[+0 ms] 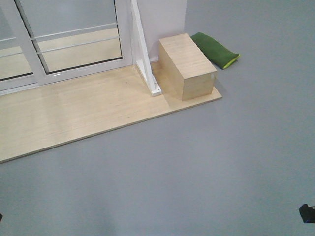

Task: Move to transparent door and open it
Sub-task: 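Approach and align the base in front of the door handle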

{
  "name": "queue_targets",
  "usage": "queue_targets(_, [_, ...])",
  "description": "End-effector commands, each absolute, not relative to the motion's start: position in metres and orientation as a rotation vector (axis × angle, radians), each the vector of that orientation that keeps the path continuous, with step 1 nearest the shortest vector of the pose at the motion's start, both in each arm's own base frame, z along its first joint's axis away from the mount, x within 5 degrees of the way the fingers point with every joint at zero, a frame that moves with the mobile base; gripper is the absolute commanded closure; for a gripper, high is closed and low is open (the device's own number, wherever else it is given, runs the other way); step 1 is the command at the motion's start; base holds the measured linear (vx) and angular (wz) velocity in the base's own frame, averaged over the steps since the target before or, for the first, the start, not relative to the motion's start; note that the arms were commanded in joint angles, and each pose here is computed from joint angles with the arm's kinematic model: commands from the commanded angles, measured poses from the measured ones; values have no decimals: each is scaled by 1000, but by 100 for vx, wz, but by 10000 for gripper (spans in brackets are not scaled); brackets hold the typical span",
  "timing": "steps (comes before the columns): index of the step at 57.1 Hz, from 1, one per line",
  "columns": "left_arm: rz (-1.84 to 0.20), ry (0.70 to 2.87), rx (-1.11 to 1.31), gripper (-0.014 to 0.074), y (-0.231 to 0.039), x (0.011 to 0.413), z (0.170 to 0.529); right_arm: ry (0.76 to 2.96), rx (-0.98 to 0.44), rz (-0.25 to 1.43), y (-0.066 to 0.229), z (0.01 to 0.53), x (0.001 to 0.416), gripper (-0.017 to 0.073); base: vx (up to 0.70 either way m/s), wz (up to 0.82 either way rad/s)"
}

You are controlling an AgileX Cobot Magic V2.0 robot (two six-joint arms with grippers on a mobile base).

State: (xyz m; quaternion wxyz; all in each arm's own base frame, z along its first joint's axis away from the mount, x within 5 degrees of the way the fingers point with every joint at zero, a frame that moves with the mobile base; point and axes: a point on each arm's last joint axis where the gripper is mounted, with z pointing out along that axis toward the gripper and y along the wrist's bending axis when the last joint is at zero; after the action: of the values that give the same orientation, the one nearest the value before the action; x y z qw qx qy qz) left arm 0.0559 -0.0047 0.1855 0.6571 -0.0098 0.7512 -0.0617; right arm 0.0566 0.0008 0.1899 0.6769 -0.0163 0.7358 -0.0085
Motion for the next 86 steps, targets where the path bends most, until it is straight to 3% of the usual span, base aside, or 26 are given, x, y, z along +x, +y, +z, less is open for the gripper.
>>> queue_targets(1, [-156, 1622, -28, 597, -5, 56, 189, 1558, -39, -40, 0, 197, 56, 561, 62, 24])
queue_targets(86, [-156, 1622, -28, 597, -5, 56, 189, 1558, -39, -40, 0, 197, 56, 561, 54, 21])
